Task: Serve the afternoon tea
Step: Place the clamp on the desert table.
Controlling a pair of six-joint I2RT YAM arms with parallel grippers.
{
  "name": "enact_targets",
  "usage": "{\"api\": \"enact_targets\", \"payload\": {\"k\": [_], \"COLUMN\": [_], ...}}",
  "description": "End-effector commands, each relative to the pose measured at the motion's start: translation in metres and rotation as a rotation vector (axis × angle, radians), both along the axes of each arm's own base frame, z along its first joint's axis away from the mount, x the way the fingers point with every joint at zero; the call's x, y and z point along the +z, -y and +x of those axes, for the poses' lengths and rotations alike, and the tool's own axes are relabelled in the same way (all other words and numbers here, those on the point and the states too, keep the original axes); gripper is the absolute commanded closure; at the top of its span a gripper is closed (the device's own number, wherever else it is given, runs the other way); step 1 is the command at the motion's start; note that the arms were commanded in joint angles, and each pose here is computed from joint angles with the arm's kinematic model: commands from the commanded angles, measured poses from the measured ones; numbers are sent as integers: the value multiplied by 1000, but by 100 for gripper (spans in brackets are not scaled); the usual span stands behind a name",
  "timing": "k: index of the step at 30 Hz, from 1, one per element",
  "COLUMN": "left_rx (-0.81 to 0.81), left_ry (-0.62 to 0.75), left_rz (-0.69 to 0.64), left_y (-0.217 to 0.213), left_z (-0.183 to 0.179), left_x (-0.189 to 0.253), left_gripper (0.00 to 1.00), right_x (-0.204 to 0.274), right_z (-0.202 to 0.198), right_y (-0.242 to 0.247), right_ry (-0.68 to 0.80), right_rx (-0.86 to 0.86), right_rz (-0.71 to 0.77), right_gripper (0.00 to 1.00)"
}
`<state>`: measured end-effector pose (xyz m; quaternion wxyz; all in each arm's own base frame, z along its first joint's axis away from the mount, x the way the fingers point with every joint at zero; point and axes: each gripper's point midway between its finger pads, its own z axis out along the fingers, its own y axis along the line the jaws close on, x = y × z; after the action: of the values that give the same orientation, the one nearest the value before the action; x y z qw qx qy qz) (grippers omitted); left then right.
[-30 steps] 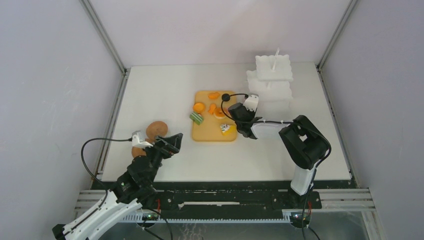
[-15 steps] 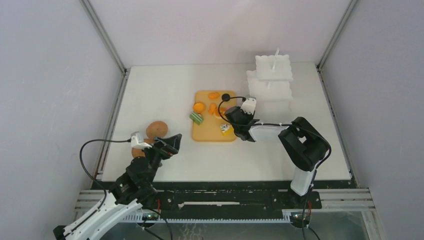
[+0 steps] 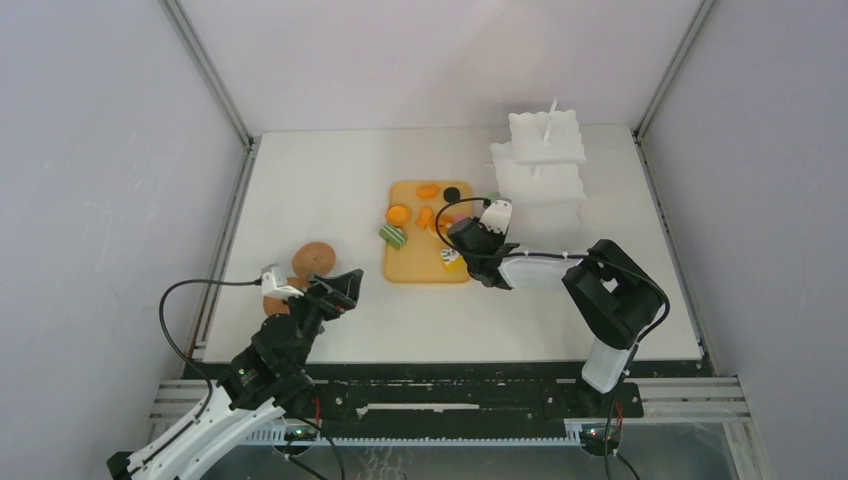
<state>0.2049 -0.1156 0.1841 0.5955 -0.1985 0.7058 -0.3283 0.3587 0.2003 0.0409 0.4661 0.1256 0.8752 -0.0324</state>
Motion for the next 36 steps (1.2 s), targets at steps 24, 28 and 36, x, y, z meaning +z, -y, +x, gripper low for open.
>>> {"api": "enact_targets", "payload": {"k": [24,28,36], "left_rx": [23,25,20], "left_ry": [11,9,6], "left_rz": [13,14,15], "left_y": [-1,-1,1], "left_z": [5,6,7], "left_x": [9,8,10], "left_gripper": [1,1,2], "right_x": [23,16,10], "right_z": [44,43,28], "right_y": [12,11,6], "right_ry": [52,35,36], "right_rx": [-37,-35,-22], "right_rz": [81,75,70], "right_gripper": [53,50,49]}}
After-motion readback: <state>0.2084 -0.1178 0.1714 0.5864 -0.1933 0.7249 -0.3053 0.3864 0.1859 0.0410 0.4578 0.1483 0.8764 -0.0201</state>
